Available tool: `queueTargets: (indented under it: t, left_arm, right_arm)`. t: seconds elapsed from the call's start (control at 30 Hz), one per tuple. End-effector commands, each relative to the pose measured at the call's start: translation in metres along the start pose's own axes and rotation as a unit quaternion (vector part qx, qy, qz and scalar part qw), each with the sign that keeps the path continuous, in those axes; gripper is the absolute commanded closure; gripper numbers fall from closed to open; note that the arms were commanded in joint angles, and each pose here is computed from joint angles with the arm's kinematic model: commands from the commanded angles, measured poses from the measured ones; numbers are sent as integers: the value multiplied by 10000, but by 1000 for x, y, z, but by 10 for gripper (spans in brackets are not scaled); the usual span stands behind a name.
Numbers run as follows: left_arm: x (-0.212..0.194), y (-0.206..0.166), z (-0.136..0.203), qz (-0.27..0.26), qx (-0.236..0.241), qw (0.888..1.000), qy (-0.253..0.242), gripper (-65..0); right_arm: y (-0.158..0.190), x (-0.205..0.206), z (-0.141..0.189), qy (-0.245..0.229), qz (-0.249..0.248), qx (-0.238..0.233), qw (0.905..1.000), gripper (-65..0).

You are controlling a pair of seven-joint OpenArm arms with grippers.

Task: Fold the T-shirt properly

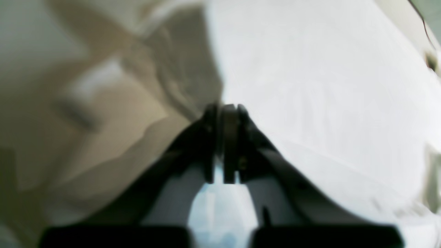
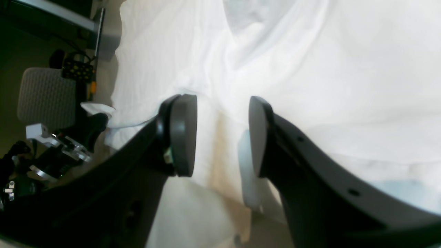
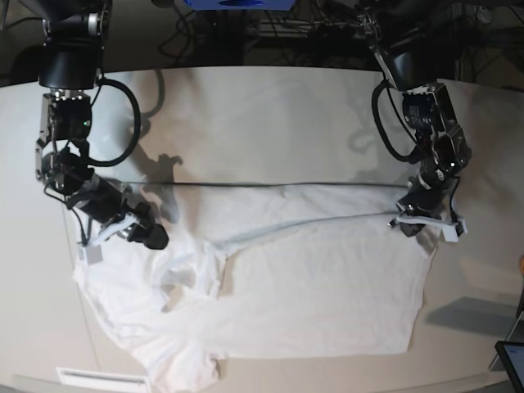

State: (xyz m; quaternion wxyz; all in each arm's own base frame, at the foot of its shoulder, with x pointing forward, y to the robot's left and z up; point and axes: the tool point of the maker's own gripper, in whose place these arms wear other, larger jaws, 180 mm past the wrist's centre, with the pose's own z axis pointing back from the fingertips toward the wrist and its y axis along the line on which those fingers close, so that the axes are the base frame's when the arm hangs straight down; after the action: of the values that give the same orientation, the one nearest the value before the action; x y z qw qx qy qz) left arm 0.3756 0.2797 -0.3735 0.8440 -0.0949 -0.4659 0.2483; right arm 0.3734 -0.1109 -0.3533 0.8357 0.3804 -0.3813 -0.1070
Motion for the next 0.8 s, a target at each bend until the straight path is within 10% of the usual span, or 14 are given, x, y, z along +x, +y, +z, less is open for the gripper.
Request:
queueTargets:
  t: [0.0,0.77]
  left_arm:
    - [24,-9,1,-27,-129,9994,-324,0]
    - [60,11,-16,745,77,9952,-622,0]
  right_arm:
    - [10,19,1,-236,108,159,9995,-226]
    - [2,0,5,-86,39,86,9999,-226]
